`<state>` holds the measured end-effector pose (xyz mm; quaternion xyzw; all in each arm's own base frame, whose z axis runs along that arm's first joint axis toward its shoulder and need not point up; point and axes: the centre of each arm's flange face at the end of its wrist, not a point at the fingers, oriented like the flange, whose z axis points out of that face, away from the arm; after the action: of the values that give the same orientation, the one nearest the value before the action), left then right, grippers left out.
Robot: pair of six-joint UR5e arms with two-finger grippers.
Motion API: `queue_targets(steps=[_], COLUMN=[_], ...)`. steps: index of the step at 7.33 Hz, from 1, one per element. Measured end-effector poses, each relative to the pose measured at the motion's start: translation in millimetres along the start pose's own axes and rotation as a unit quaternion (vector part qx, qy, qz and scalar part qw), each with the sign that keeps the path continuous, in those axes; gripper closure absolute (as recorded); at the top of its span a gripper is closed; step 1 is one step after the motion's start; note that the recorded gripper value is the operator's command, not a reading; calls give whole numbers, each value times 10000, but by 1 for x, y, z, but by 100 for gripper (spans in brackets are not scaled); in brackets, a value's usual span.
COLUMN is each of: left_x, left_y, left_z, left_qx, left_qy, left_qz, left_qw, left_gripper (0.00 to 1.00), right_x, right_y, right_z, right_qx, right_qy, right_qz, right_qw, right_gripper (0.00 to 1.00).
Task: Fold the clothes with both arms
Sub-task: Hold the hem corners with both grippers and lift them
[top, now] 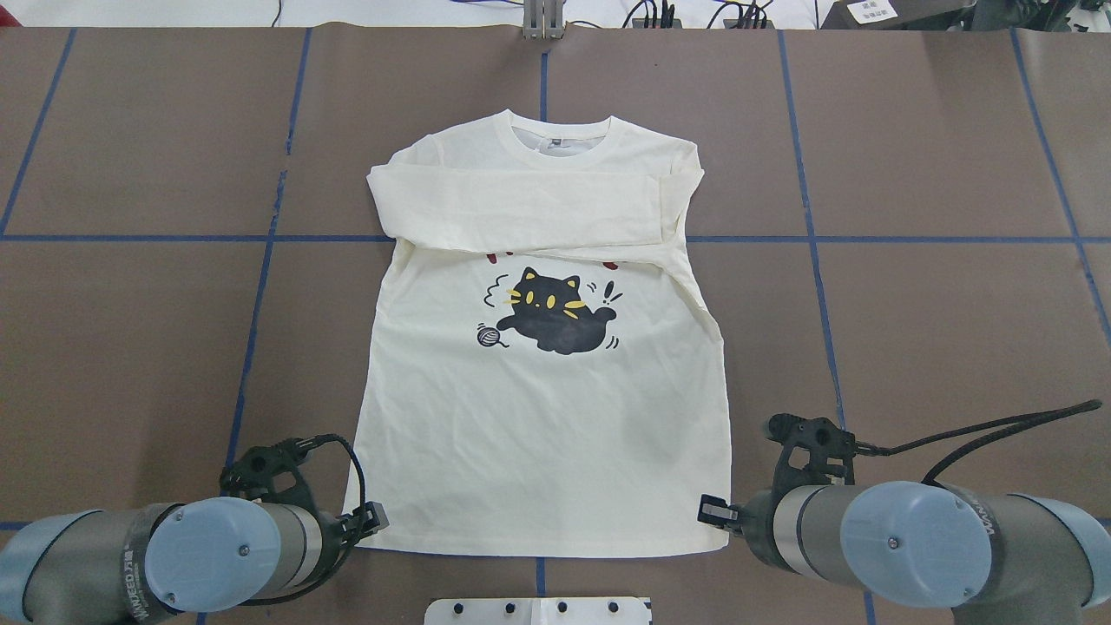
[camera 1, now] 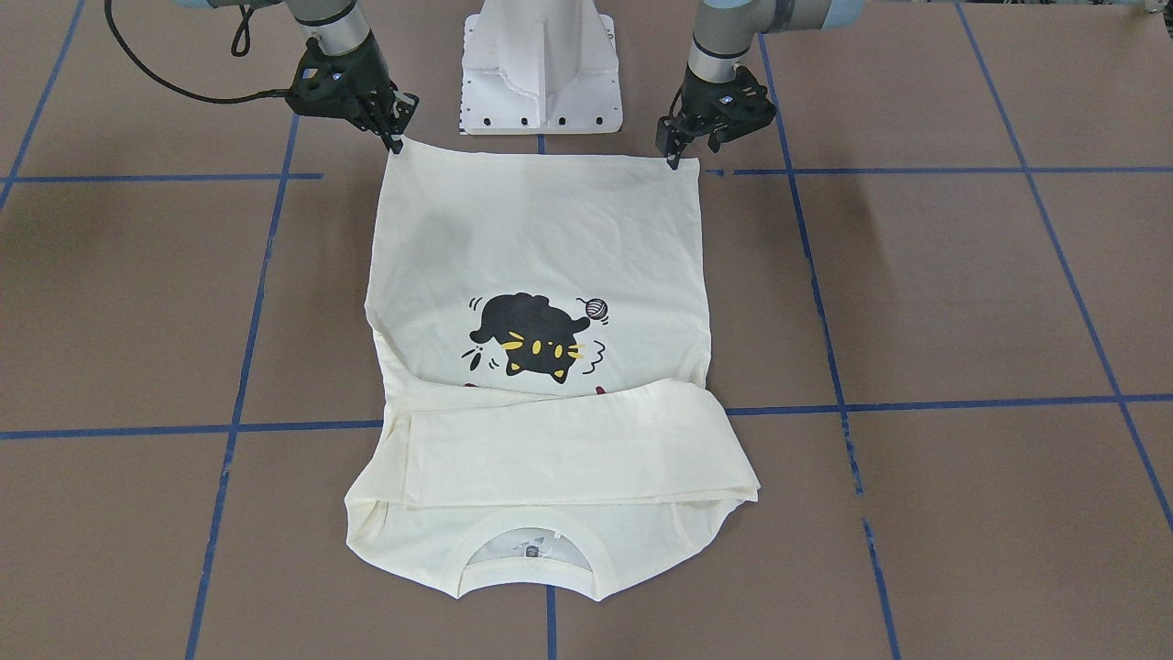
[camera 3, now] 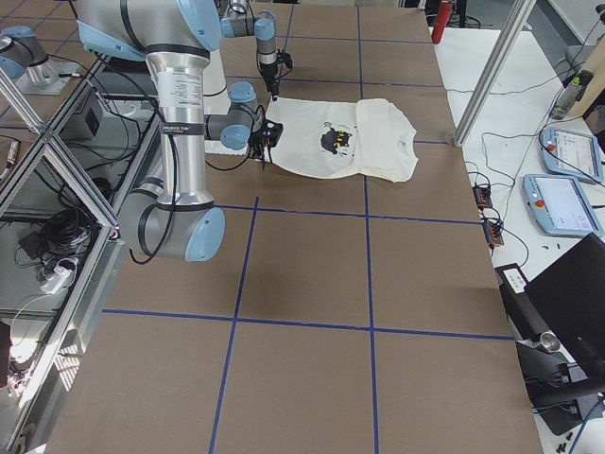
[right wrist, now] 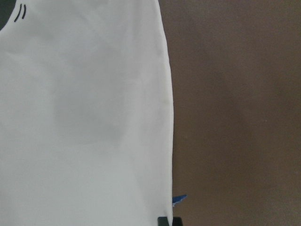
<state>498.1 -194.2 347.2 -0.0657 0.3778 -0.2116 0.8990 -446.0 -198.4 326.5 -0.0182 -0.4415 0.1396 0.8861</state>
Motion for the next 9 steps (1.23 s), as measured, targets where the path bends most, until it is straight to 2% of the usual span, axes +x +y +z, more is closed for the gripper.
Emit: queue_targets(steps=[4,6,7,8,9], left_x=[1,1,1,1,2], left_y=[0,0,0,0,0], left_z=[8,8,8,8,8], left_qx=[25,23,21,19,18], left_qy=[-45,-39,-36,-33,-26], left_qz=[50,59,58,57,58], left_qw=[10000,10000,10000,10000,10000], left_gripper=[21,46,51,51,59], right_x=[1,1,2,2,2], right_y=[-1,-4,-5,-5,-6], right_z=[0,0,0,0,-1], right_qx=[13,32,41,44,47], right_qy=[9,15,18,19,20], right_qz=[2,10,13,13,16], right_qw=[10000,10000,10000,10000,10000], right_gripper=[100,100,100,100,100])
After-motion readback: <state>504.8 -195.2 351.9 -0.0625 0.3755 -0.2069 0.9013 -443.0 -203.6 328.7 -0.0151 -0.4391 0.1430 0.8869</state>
